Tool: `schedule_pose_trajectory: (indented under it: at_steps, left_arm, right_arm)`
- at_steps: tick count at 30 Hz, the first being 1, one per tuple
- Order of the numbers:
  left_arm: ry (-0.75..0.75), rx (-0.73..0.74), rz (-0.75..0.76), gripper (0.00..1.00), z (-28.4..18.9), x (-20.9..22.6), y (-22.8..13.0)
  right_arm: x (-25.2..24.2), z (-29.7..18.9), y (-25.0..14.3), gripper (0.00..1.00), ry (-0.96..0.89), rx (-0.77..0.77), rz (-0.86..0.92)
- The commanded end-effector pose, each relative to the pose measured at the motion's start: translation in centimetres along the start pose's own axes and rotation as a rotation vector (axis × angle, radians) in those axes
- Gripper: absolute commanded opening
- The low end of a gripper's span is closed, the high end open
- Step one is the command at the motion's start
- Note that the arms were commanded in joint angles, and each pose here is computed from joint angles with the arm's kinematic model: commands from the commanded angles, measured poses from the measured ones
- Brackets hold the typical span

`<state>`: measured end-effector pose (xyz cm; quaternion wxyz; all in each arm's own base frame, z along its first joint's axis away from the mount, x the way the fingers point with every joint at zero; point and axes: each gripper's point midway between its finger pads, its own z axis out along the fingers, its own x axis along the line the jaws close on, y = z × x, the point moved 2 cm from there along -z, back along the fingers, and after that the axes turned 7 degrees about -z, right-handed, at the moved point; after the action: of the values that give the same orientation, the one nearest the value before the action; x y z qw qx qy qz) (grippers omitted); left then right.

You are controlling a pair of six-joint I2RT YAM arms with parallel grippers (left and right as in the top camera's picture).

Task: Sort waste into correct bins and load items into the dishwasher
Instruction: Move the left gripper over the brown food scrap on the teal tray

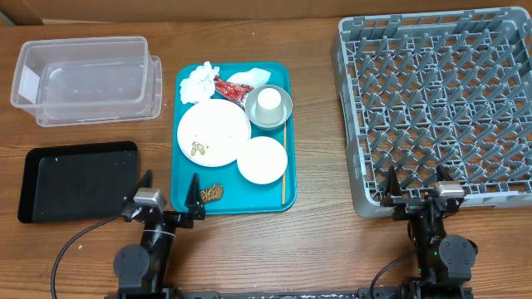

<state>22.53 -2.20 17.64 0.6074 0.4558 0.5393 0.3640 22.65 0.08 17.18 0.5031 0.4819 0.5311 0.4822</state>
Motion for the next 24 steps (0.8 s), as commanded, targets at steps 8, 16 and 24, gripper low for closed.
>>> schedule_pose_trajectory:
  at_steps: [8,16,24]
  left_arm:
    - [-0.702,-0.032,-0.314,1.0,-4.5,-10.8,5.2]
    - [-0.613,0.066,-0.322,1.0,-4.8,-11.5,7.4]
    - [-0.366,0.238,-0.202,1.0,-2.6,-9.5,7.4]
  right_arm:
    - [0.0,0.0,-0.1,1.0,-0.002,-0.008,-0.004]
    - [0.0,0.0,-0.1,1.0,-0.002,-0.008,-0.004]
    - [0.0,0.0,-0.1,1.0,-0.002,-0.008,-0.004]
